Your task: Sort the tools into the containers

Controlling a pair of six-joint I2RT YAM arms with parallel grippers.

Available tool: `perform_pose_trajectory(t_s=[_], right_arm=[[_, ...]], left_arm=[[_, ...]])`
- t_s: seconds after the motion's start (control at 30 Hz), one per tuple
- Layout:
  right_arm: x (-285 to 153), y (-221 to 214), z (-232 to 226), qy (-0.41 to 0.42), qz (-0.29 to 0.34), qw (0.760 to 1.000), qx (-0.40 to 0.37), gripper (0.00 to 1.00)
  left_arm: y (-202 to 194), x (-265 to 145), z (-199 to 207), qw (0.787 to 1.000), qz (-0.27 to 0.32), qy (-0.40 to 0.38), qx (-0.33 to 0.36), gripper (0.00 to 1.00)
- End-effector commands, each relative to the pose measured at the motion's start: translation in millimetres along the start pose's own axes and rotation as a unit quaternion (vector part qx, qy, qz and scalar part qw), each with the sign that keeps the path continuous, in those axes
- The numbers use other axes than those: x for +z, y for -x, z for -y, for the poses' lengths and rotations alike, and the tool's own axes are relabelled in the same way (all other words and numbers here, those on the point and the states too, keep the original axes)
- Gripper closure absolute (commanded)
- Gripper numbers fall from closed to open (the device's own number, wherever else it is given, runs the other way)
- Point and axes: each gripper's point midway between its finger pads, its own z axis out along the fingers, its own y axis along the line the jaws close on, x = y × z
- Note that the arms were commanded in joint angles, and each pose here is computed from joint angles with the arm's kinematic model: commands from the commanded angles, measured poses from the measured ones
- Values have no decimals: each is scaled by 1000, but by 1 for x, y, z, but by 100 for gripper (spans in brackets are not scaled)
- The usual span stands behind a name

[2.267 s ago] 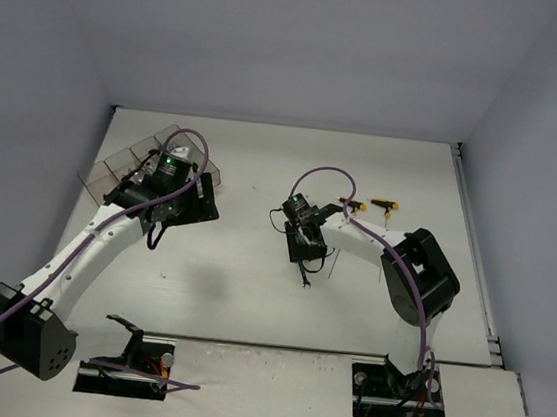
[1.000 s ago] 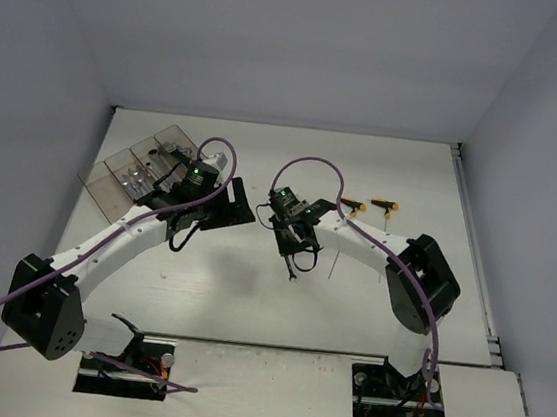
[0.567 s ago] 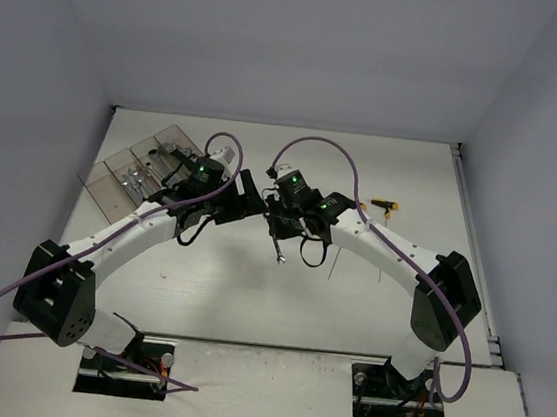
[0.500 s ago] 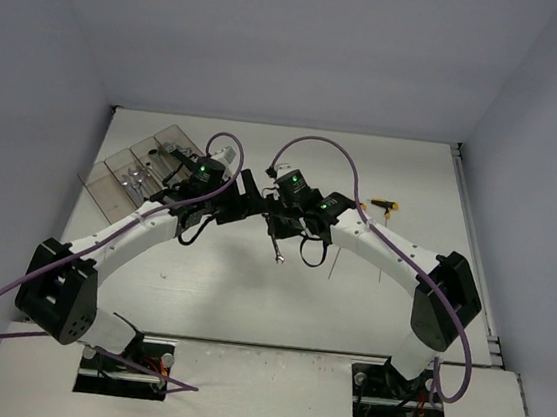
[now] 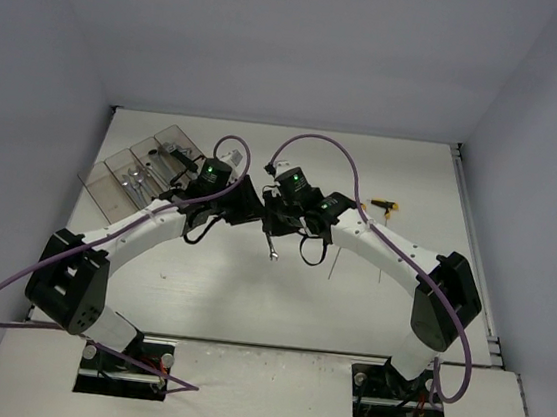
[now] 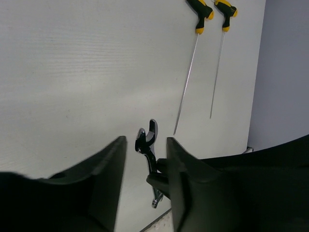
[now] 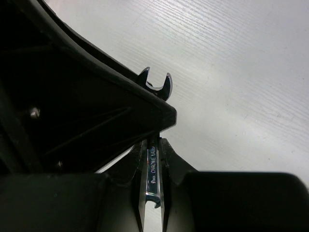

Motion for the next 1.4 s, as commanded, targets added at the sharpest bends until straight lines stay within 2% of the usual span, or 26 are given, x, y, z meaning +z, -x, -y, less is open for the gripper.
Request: perform_pose_trajectory(t_s=[0.0,0.07,0.13,0.23,0.37,0.43,0.5,0.8,0.97,1.1,1.37], right_arm=[[-26,40,-25,42,67,997,-3,100],[-27,40,-25,42,68,997,-3,100],[-27,40,-24,41,69,997,-3,100],[-27,39,-23,40,68,997,-2,99],[-31,38,-17,29,73,997,0,67],[-37,41,-11,18,83,996,1,59],[-46,45,2,3,96,995,6,56],[-65,32,90,-72,106,989,72,54],[-60,14,108,-94,86,989,74,54],[-55,0,120,-115,73,988,76,54],[-52,-14,135,-137,60,985,87,55]], left_arm=[[26,-7,44,997,38,-61,23,78],[27,-6,45,997,38,-62,23,91],[26,-5,45,997,37,-62,23,99],[30,-5,50,996,47,-73,29,100],[41,-9,38,996,59,-51,33,100],[53,-14,25,997,67,-30,32,100],[74,-25,7,996,82,-9,21,100],[187,-109,-112,979,158,122,-46,100],[216,-141,-191,966,151,182,-107,100],[230,-154,-235,958,140,207,-140,100],[252,-146,-282,950,135,234,-159,100]])
